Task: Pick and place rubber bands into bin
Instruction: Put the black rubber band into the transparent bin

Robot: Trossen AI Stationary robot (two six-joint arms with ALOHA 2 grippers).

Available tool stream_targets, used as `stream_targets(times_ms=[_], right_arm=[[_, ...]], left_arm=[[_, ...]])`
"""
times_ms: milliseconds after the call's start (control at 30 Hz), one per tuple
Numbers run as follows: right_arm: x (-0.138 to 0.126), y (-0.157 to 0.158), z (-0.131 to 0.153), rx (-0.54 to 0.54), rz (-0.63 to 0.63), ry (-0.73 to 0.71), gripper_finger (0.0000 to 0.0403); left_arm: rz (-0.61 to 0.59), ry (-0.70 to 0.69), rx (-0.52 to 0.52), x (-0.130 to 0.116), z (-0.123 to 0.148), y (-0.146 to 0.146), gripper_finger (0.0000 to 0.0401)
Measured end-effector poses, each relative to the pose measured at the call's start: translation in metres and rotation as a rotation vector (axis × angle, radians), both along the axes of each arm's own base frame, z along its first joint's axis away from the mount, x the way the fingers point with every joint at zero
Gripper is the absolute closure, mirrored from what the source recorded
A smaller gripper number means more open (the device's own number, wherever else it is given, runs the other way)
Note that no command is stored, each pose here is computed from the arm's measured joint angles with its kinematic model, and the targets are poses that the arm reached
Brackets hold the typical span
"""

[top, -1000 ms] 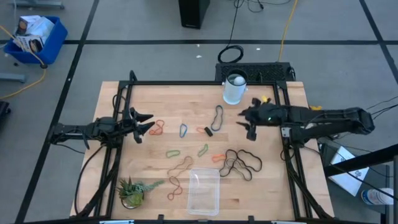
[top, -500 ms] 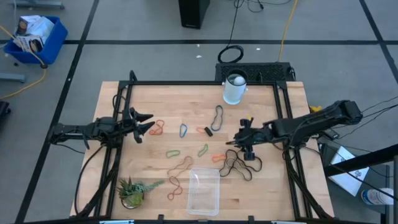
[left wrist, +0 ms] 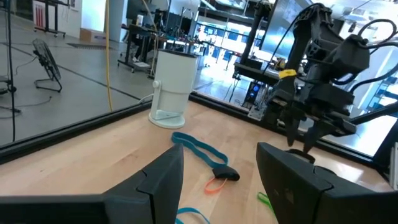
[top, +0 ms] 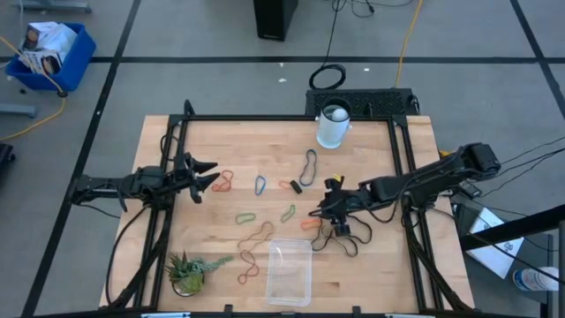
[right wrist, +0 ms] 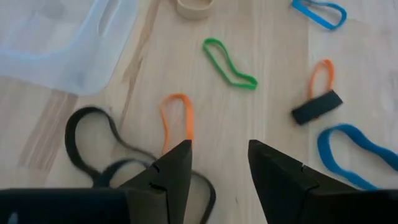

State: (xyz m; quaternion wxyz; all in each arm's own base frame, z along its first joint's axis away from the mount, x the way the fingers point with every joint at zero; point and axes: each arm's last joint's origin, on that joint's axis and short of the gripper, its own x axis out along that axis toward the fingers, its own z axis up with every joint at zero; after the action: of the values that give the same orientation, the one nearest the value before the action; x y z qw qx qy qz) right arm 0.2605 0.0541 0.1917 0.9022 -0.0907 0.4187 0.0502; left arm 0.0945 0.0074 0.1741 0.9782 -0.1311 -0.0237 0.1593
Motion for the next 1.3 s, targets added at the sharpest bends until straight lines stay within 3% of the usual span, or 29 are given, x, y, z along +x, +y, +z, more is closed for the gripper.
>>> stream_targets(times_ms=[333,500,633,767,933,1133,1300], right_arm=[[0.019,0.006,-0.003,0.056,-0.007,0.062,0.0268],[0.033,0.009,0.01,-0.027,0.076,0.134,0.0269],[0.03,0.01,0.013,-0.038,0.099,0.177,0.0269],[0.027,0.021,0.012,-0.006,0.21,0.188,0.0269],[0.025,0.035,0.012,-0.058,0.328,0.169,0.0269],[0.032,0.037,0.008,-0.03,0.289,0.14,0.028],[0.038,0.044,-0.012,-0.049,0.32,0.188,0.0284]], left_arm=[[0.0,0.002,0.0,0.0,0.0,0.0,0.0192],[0.0,0.002,0.0,0.0,0.0,0.0,0.0192],[0.0,0.003,0.001,0.0,0.0,0.0,0.0192],[0.0,0.004,0.006,0.0,0.0,0.0,0.0192],[-0.001,0.005,0.005,0.0,0.0,0.0,0.0192],[-0.002,0.004,0.003,0.0,0.0,0.0,0.0192],[-0.008,0.006,0.003,0.0,0.0,0.0,0.0192]])
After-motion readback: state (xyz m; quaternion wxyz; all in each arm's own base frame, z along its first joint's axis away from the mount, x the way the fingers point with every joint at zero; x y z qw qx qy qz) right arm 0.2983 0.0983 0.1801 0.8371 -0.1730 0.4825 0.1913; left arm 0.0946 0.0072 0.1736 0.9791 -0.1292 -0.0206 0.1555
